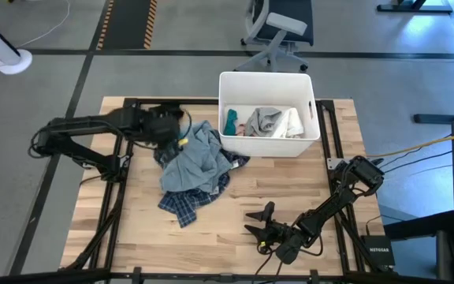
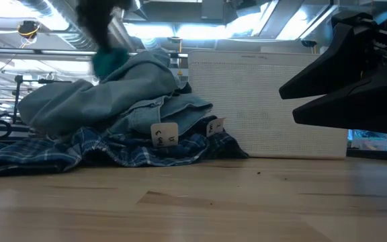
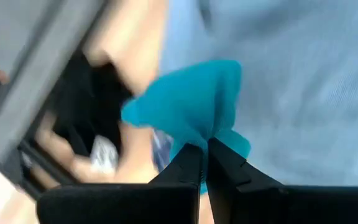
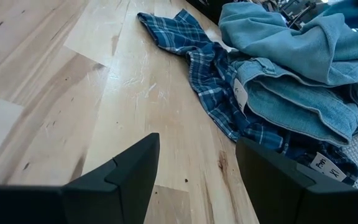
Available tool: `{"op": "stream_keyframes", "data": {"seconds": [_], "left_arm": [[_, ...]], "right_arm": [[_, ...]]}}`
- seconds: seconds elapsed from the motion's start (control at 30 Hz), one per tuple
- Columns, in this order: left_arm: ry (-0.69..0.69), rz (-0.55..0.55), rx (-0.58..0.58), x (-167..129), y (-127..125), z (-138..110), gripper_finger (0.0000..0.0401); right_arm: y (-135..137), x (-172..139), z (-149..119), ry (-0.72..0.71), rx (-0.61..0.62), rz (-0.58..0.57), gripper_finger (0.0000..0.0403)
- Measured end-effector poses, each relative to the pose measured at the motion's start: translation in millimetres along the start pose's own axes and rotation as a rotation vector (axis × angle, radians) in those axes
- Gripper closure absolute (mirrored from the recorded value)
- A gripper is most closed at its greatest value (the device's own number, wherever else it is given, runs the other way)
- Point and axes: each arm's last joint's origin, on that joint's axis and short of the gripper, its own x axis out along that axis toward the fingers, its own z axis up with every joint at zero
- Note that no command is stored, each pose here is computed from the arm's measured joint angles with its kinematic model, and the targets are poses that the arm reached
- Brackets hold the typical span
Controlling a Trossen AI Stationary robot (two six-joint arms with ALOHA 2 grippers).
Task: Sort clothes
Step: Put the blue sock into the white laundry bin
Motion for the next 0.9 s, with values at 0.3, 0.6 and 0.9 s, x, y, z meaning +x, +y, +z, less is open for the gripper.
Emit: {"op": "stream_keyframes", "data": {"seconds": [0.3,0.6,0.9], "left_arm": [[-0.539,-0.041,-0.046,-45.8,10.3,58.4,0.0396],[-0.82,-0.06,-0.031,-36.3,-5.2,106.0,0.0384],[-0.739,-0.008,0.03,20.7,-24.2,133.9,0.0339]], "right_arm": [[0.0,0.1,-0.2,0.001,-0.002,0.0,0.0171],[0.0,0.0,-0.3,0.002,-0.005,0.0,0.0171],[0.0,0.0,-0.8,0.005,-0.009,0.001,0.0171]]}}
